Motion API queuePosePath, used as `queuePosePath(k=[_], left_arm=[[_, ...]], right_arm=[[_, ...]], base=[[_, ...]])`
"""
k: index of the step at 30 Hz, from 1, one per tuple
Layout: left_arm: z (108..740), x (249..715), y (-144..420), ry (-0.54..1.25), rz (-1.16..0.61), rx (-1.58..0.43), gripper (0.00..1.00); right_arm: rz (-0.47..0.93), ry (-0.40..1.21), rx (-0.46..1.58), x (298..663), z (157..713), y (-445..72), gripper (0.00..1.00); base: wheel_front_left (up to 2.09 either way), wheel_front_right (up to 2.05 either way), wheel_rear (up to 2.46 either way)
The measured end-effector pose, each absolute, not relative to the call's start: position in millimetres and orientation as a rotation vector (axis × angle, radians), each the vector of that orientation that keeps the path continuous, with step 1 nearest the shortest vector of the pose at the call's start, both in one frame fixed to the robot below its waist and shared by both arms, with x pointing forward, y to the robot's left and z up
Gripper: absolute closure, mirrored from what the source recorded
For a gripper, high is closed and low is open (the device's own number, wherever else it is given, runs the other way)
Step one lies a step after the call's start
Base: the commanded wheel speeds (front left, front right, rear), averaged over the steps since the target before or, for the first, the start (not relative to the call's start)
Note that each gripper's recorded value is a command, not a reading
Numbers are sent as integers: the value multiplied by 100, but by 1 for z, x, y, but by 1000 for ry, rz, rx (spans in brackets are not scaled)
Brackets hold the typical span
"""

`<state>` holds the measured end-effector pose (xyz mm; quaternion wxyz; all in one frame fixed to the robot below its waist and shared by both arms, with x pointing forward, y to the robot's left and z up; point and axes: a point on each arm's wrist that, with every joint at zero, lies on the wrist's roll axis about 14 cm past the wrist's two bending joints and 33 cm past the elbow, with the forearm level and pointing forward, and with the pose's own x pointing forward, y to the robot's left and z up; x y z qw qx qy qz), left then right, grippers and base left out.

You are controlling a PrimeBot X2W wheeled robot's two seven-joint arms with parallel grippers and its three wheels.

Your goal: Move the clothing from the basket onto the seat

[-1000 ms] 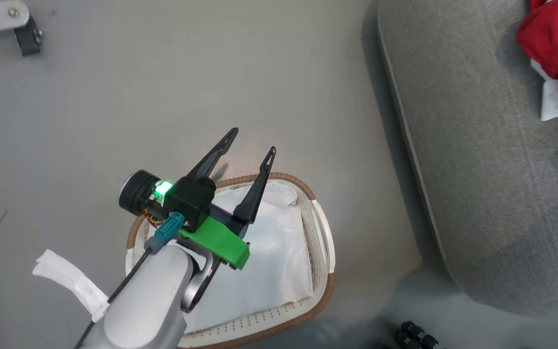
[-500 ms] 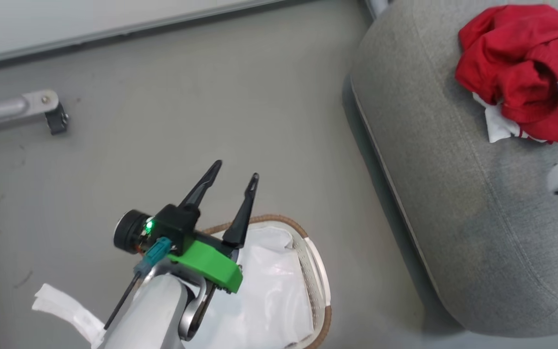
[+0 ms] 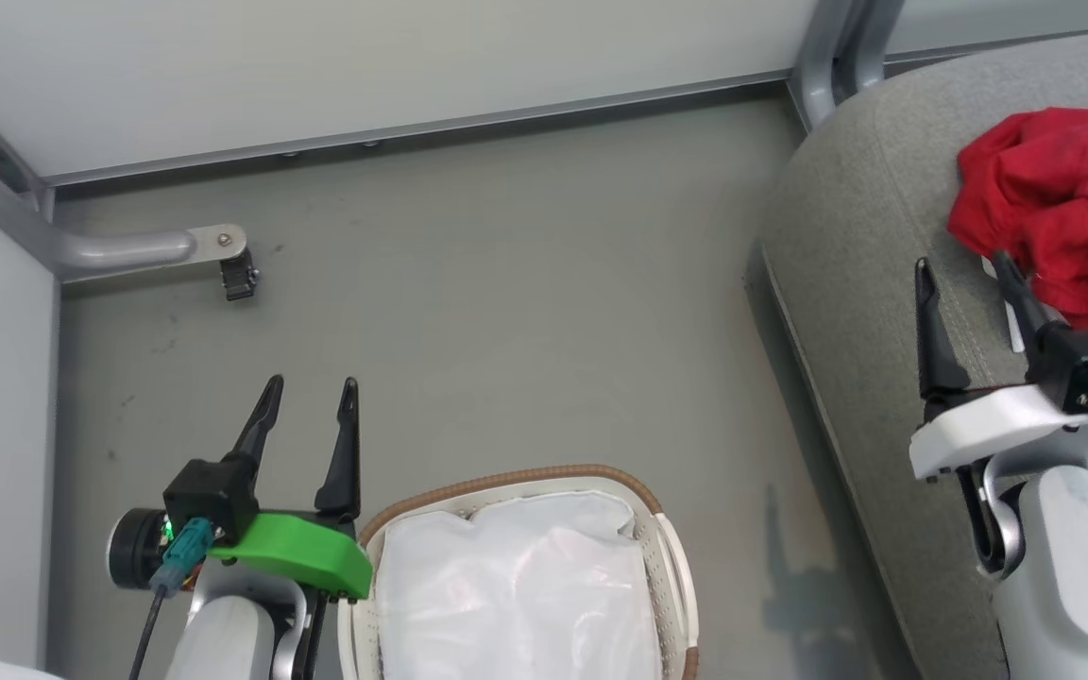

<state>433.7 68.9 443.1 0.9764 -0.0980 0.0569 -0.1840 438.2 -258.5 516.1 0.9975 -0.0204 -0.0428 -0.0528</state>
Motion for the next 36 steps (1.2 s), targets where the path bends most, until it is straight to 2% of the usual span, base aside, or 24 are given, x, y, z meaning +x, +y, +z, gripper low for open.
queuePosePath(k=[12, 29, 30, 36], left_arm=[[433, 395, 153, 144, -114, -169, 0], [442, 358, 172, 119, -44, -228, 0], [442, 357, 173, 119, -42, -229, 100], [429, 352, 172, 166, -30, -253, 100]], right_arm=[[9, 14, 43, 420, 478, -201, 0], [62, 41, 107, 390, 470, -177, 0], [63, 40, 109, 389, 470, -176, 100], [49, 110, 146, 381, 450, -175, 100]], base=[[0, 0, 0], [0, 0, 0], [0, 0, 0], [0, 0, 0]])
